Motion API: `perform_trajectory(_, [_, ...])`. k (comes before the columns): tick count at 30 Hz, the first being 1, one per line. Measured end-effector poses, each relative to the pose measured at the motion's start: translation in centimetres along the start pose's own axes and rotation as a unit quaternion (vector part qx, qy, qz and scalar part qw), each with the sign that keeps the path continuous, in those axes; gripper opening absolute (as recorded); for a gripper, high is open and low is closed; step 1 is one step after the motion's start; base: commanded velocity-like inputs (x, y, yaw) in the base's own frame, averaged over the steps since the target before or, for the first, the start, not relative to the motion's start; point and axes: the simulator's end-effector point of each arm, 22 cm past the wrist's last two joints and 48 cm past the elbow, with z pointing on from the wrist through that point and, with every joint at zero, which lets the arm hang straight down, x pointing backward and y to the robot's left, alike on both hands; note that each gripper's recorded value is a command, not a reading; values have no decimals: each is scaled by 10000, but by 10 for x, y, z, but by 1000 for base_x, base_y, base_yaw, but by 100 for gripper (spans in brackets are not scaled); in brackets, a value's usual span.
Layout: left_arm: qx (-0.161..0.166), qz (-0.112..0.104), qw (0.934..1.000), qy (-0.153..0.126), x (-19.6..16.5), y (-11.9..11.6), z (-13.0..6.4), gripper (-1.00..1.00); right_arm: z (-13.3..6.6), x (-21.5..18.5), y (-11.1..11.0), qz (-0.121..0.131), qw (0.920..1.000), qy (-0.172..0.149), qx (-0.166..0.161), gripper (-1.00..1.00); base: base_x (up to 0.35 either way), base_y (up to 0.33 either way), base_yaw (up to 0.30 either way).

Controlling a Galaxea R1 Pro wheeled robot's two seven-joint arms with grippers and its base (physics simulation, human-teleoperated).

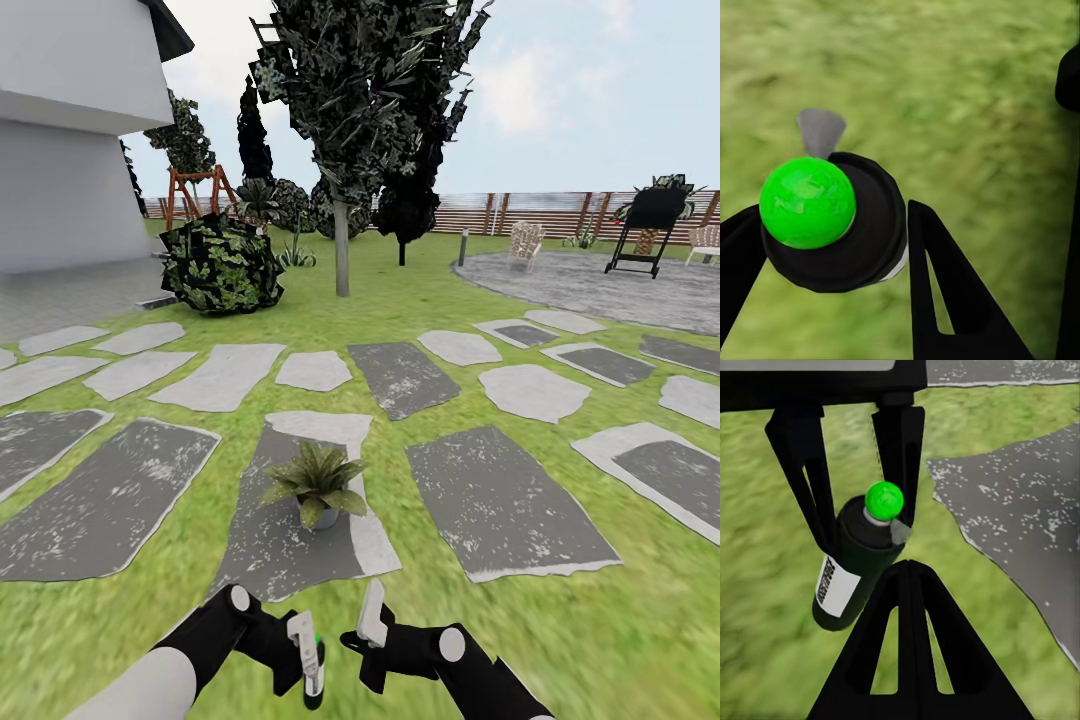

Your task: Pick up the pesticide atomizer in the garden and spray insectifuge to fully cover both potted plants in the garden.

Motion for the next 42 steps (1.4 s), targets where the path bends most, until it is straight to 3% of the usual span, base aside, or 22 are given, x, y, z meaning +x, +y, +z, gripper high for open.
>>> perform_trajectory(33, [178, -10, 9997, -145, -15, -16, 14, -100, 1, -1, 1, -3, 10000, -5, -6, -100, 0, 0, 0])
perform_trajectory(37, [155, -182, 9988, -419, -27, -15, 13, -100, 1, -1, 1, -1, 10000, -4, -5, -100, 0, 0, 0])
perform_trajectory(42, [150, -223, 9984, -494, -30, -15, 12, -100, 1, 0, 1, -1, 10000, -1, -7, -100, 0, 0, 0])
